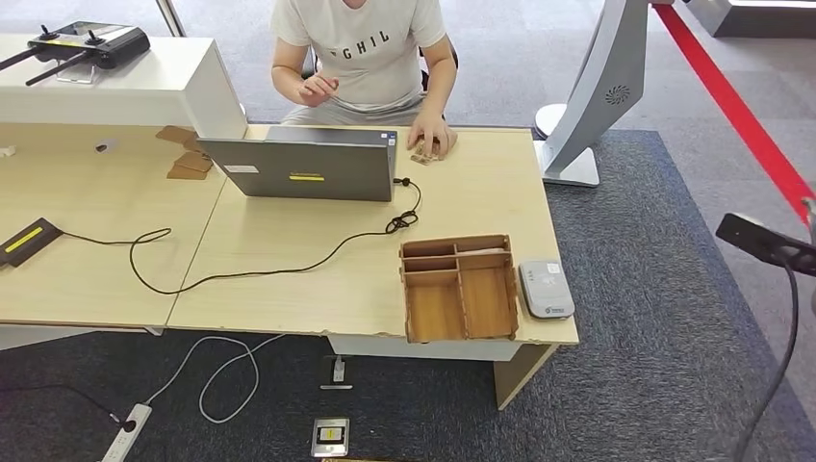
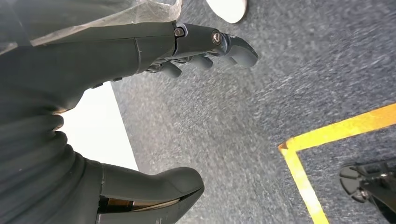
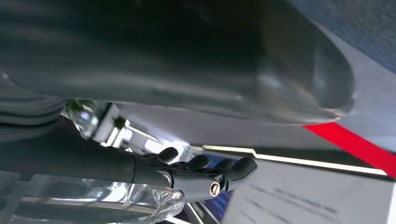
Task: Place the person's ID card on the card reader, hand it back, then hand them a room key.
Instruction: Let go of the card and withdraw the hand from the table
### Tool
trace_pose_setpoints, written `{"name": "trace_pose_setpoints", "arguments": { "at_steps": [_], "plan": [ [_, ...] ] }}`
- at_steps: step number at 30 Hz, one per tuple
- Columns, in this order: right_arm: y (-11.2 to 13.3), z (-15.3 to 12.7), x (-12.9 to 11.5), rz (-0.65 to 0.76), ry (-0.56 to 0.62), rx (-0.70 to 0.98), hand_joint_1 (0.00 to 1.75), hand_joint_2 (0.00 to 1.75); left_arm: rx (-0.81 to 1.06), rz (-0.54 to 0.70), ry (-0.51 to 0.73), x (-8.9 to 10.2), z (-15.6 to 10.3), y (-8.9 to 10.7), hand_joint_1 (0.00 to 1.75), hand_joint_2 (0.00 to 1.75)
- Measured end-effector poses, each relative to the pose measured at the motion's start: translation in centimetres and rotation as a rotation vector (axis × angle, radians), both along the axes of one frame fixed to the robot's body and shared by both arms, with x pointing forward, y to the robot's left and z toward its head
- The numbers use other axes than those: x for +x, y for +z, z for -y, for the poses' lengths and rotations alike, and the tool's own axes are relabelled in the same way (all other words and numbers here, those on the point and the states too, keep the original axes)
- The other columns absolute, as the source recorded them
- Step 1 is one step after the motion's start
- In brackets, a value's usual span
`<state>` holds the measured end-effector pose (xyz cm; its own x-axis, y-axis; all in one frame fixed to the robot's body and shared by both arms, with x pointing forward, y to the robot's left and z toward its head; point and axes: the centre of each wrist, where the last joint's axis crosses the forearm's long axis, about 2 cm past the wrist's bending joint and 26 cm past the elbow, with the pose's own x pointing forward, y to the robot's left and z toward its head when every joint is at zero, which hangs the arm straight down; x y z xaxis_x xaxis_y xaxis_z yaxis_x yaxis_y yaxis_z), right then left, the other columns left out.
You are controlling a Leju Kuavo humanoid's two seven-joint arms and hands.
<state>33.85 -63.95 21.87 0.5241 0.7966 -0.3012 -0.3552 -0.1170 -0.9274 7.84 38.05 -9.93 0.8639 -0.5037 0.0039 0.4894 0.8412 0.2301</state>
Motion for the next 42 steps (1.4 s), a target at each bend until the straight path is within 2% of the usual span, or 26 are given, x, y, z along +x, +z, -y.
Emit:
{"name": "trace_pose_setpoints", "arguments": {
  "at_steps": [4,8,12,17,21,28,32,42],
  "plan": [
    [-6.5,1.6,-6.6,-0.011,-0.119,0.117,0.00,0.00,0.003,-0.012,0.024,0.1,0.4,-0.1,0.00,1.75],
    [-14.1,0.5,-14.3,-0.039,-0.292,0.269,0.00,0.00,0.007,-0.026,0.039,0.1,1.0,-0.1,0.00,1.75],
    [-21.4,-4.5,-20.5,-0.176,-0.470,0.414,0.00,0.00,0.012,-0.029,0.045,0.1,1.3,-0.2,0.00,1.75],
    [-26.6,-11.7,-23.5,-0.281,-0.572,0.585,0.00,0.00,0.026,-0.027,0.058,0.4,1.5,-0.2,0.00,1.75],
    [-28.6,-15.9,-24.3,-0.296,-0.554,0.685,0.00,0.00,0.032,-0.024,0.075,0.5,1.6,-0.2,0.00,1.75],
    [-30.2,-20.4,-24.7,-0.214,-0.531,0.811,0.00,0.00,0.031,-0.009,0.097,0.5,1.9,-0.2,0.00,1.75],
    [-30.6,-21.6,-24.9,-0.227,-0.500,0.819,0.00,0.00,0.022,0.008,0.097,0.6,1.8,-0.2,0.00,1.75],
    [-31.0,-22.7,-25.3,-0.380,-0.602,0.838,0.00,0.00,0.019,0.013,0.077,0.5,0.7,0.0,0.00,1.75]
  ]
}}
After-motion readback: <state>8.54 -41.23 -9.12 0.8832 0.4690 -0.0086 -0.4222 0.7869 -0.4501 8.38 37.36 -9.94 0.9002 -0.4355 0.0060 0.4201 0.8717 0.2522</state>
